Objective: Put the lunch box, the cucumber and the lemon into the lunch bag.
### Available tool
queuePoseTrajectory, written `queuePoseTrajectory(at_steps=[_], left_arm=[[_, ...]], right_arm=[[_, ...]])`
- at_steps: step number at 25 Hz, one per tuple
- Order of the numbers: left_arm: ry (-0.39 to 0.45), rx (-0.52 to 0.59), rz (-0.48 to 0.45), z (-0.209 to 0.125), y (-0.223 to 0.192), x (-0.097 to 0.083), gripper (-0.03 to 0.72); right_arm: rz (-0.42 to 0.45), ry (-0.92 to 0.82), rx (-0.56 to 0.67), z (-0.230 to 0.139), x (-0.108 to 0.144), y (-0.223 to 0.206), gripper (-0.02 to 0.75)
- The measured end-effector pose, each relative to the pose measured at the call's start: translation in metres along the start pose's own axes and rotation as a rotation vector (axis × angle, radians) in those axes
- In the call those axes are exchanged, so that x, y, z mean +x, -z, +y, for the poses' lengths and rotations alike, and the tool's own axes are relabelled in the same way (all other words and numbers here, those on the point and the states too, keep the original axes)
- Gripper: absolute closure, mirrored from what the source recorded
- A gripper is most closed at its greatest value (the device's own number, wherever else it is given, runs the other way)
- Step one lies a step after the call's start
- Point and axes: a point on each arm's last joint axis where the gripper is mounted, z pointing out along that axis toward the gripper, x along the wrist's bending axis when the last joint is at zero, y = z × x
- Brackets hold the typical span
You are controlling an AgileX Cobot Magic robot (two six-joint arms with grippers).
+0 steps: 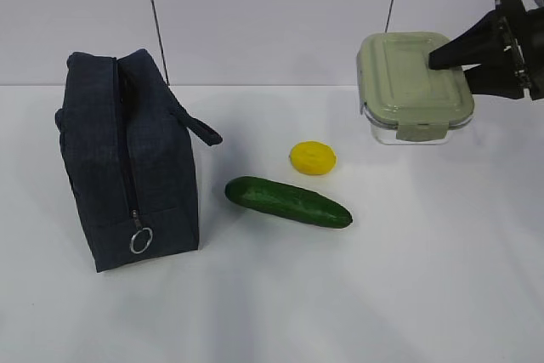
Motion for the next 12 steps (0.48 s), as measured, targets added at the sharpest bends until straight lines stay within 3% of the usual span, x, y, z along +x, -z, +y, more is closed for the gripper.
queuePoseTrajectory(at_steps=[5,12], left_arm=[[0.015,-0.008,-0.03,0.001,0.0,-0.003,0.442],[0.041,-0.029,-0.079,0.003,0.0,-0.007,0.351]], right_arm=[[0.005,0.031,0.061,-0.006,0.011,-0.016,0.325],[0.02,0.032,0.088,-0.008,0.018,-0.024,0.325]])
